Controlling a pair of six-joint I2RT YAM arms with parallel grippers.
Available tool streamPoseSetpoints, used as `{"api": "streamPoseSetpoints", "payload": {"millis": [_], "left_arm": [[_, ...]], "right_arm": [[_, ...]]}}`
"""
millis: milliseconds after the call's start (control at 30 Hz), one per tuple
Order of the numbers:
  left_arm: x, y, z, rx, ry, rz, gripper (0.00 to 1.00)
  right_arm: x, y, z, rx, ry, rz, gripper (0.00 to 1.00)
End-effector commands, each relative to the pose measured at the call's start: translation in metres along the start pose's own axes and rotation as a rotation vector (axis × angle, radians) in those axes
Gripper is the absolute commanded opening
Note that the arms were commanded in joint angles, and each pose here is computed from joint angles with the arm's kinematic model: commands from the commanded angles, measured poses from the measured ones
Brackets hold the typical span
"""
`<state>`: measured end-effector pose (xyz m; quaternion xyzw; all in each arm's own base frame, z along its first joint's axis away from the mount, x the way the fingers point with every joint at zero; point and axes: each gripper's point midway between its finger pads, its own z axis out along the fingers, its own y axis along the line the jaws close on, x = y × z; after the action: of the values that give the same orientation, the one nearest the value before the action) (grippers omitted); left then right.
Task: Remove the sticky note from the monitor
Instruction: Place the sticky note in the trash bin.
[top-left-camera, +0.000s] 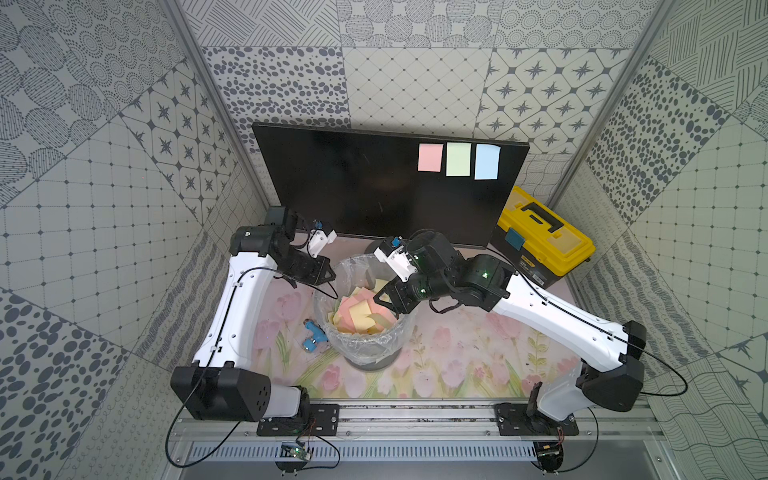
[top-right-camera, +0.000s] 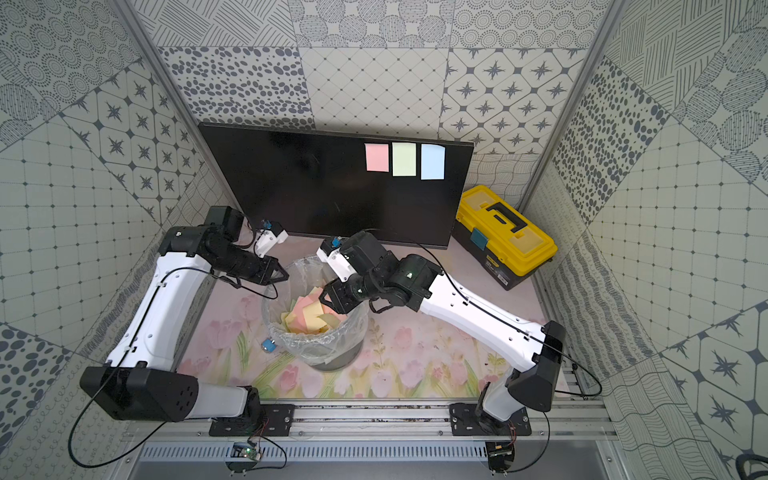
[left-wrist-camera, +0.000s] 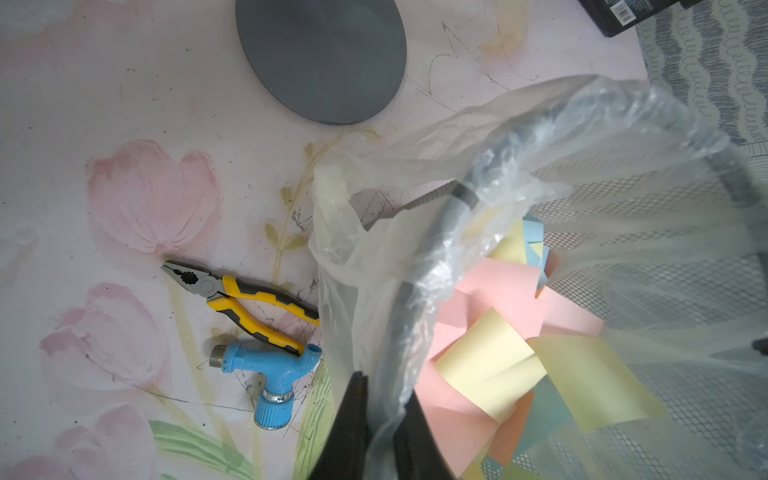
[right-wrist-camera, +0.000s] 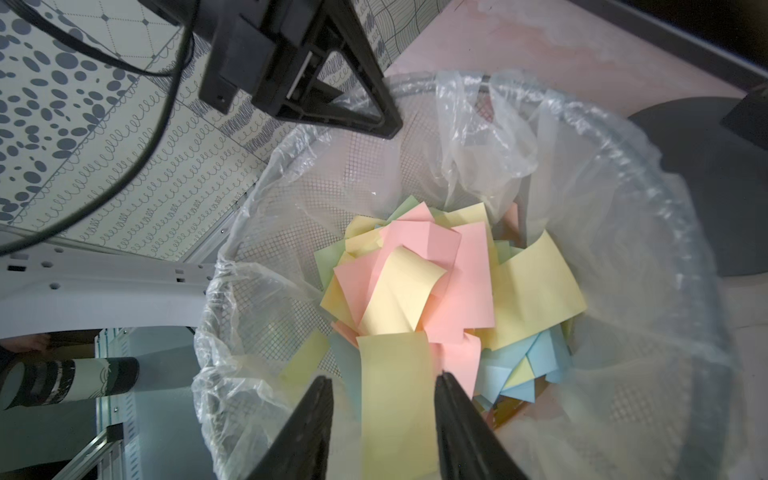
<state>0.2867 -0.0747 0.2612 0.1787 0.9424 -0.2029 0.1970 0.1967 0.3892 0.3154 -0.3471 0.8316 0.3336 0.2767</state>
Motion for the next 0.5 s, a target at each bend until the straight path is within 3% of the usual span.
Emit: {"api": "streamPoseSetpoints", "payload": {"millis": [0, 233, 467], "left_arm": [[-0.017, -0.009, -0.005, 0.041, -0.075, 0.013, 0.00], [-0.016, -0.011, -0.005, 0.048, -0.075, 0.013, 0.00], [-0.017, -0.011, -0.006, 0.049, -0.080, 0.016, 0.00]], "right_arm": [[-0.037, -0.005, -0.039, 0.046, -0.153, -0.005, 0.47], [-0.095, -0.058, -0.129, 0.054, -0.489, 0.248, 0.50], [-0.111, -0.128, -0.205, 0.124, -0.720, 0.505, 0.54]]}}
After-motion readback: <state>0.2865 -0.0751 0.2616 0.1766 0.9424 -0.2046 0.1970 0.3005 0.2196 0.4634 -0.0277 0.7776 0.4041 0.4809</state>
